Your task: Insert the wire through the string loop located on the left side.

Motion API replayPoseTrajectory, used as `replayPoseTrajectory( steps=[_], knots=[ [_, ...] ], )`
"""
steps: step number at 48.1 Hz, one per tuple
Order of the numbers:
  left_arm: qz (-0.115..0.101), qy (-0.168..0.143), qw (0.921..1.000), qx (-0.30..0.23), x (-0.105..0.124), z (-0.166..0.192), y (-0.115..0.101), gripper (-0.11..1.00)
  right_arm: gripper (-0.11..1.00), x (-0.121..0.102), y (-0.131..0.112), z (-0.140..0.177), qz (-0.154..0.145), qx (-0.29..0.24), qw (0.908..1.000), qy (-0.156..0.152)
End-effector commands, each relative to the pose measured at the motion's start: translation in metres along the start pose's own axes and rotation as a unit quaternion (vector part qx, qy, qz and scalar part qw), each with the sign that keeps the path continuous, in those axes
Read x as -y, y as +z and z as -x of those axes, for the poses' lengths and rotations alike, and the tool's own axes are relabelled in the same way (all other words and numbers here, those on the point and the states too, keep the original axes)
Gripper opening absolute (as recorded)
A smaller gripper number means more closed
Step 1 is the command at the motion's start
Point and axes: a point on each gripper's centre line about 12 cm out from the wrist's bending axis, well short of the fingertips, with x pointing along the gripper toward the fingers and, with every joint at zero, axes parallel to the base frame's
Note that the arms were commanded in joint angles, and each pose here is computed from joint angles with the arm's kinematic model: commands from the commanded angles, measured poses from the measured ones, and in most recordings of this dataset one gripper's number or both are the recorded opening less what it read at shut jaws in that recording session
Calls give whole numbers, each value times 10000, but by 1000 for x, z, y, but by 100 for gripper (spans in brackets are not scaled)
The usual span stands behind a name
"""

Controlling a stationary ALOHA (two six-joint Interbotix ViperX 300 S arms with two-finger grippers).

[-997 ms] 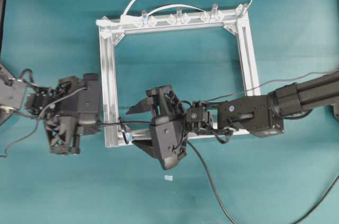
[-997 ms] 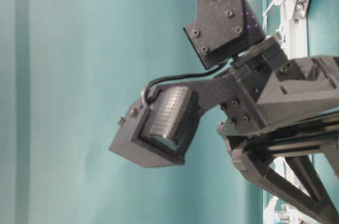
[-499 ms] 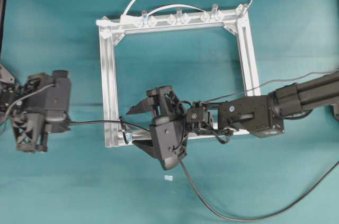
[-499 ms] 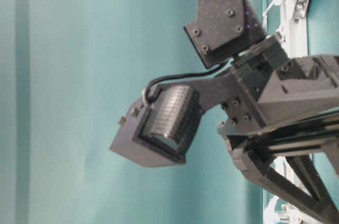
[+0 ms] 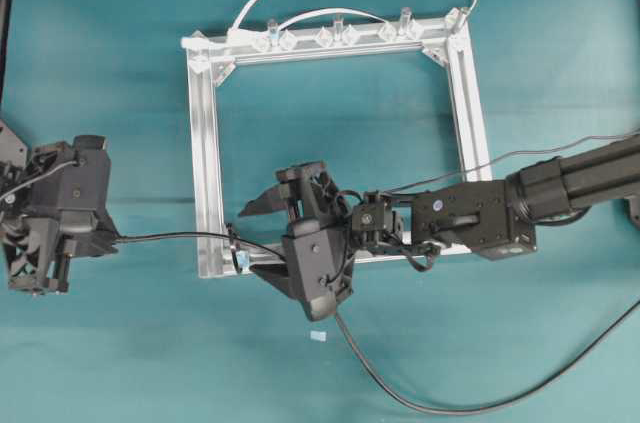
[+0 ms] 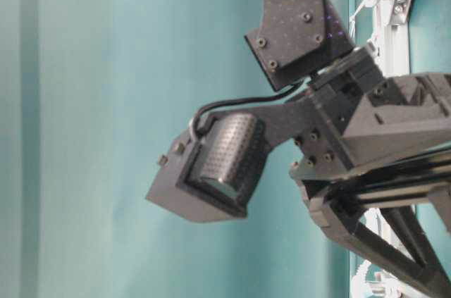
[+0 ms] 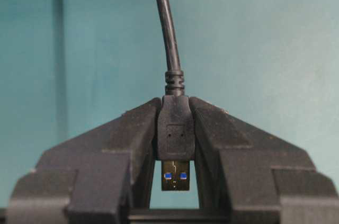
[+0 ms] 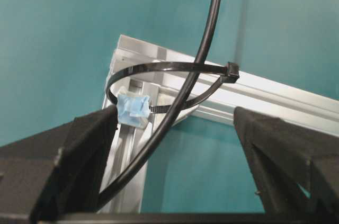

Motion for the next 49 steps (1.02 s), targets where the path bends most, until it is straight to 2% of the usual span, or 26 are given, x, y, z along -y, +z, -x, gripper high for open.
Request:
replayPoseTrajectory(
  steps=[1, 17, 19, 26, 28, 33, 41, 49],
  knots=[
    [10, -34, 10000, 69, 3, 1, 5, 18, 91, 3, 13, 3, -20, 184, 9998, -47],
    [-2, -1, 10000, 15, 2, -2, 5, 19, 91, 3, 13, 3, -13, 178, 9998, -41],
    [-46, 7, 10000, 1, 2, -2, 5, 27, 91, 3, 13, 4, -14, 179, 9998, -39],
    [-135, 25, 9999, 14, 2, -2, 5, 71, 91, 3, 13, 4, -14, 179, 9998, -39],
    [-179, 24, 9998, 14, 2, -1, 5, 78, 91, 3, 12, 3, -13, 171, 9998, -38],
    [-211, 23, 9998, 30, 2, -1, 5, 66, 91, 3, 13, 4, -21, 184, 9998, -45],
    [-333, 34, 9994, 80, 1, 1, 7, 72, 91, 5, 16, 5, -23, 213, 9998, -60],
    [-463, 111, 9983, 348, -4, 9, 13, 72, 91, 15, 23, 13, -67, 296, 9994, -153]
  ],
)
